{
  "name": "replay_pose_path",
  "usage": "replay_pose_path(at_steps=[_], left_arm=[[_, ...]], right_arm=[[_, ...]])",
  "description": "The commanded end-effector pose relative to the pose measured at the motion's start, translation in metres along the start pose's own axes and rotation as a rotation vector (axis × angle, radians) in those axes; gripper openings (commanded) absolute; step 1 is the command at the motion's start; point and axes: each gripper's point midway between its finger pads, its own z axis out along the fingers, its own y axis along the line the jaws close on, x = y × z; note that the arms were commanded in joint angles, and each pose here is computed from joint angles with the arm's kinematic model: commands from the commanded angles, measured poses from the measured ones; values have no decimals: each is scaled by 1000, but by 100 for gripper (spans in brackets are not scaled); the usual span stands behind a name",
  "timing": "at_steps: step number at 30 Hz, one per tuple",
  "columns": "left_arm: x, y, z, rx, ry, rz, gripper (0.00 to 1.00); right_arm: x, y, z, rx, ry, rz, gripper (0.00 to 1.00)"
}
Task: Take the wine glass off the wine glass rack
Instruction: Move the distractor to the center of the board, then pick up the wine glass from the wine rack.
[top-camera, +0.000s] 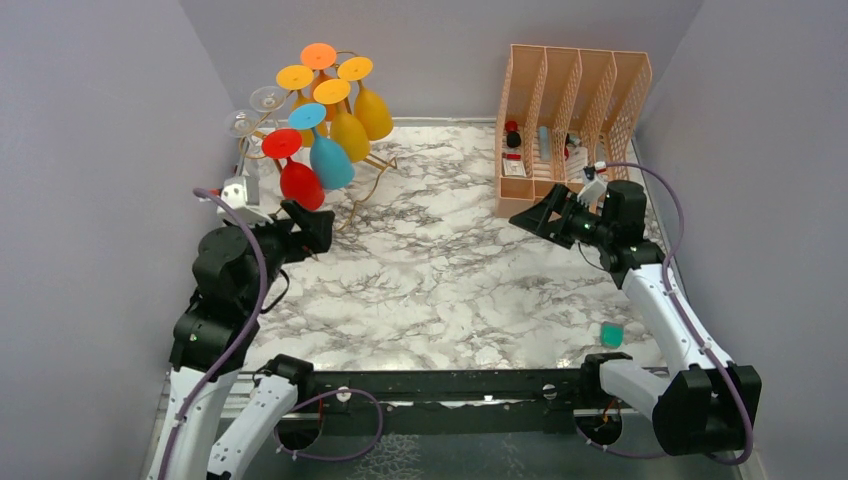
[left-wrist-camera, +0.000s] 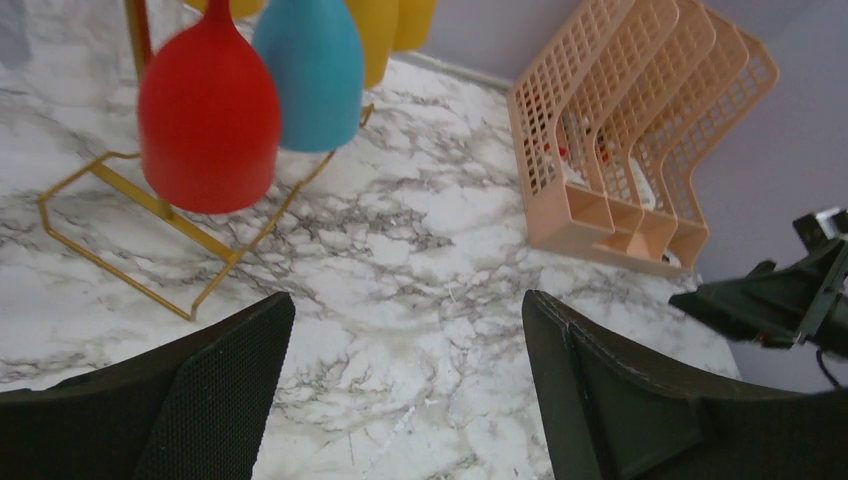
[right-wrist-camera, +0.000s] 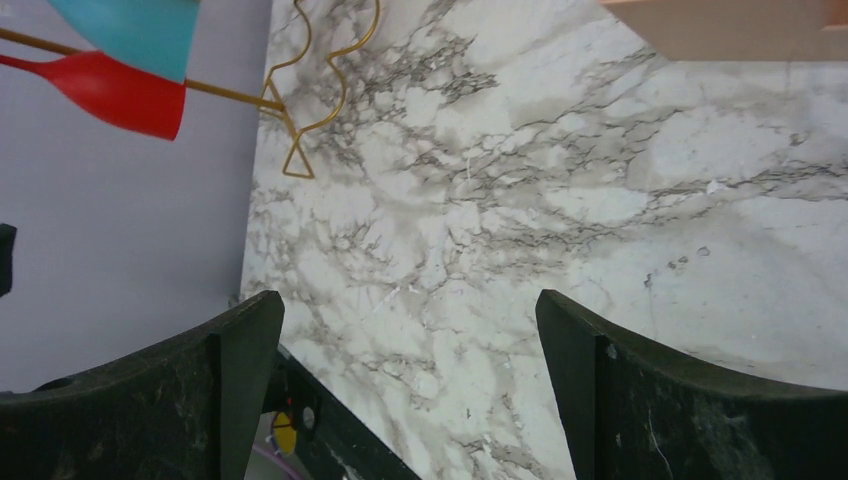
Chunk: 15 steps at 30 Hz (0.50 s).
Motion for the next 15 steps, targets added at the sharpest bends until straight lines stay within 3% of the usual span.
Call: replay_pose_path(at_steps=[1,7,15], left_arm=[[-47,10,-11,-172,-54,-14,86],[-95,10,-9,-311,-52,5,86],[-131,-3,23,-347,-41,47,82]], right_arm=[[13,26,-8,-137,61,28,100],[22,26,-13,-136,72,31,100],[26,24,-16,-123,81,26,100]])
